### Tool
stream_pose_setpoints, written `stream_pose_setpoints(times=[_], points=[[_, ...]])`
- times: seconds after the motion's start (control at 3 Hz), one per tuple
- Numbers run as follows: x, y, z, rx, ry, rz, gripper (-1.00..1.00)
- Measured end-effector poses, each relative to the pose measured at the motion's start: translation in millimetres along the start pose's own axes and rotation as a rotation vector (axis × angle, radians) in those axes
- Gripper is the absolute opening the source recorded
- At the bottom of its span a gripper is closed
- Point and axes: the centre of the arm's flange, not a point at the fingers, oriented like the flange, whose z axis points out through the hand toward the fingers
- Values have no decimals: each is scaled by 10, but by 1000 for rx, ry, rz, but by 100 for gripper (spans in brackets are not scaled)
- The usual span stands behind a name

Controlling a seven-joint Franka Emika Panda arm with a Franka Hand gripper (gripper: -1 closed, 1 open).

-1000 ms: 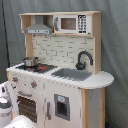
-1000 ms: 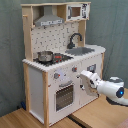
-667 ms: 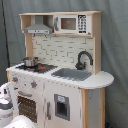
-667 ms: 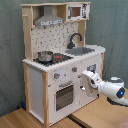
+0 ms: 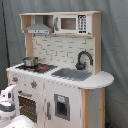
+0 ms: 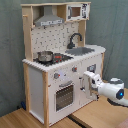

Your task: Play with the kitchen

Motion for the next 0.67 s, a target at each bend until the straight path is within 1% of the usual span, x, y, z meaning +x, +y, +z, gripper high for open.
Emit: stream_pose_setpoints(times=[0.33,0.67], points=[[-82,41,146,-5,-10,83,100],[-263,-7,331,10,-22,72,100]])
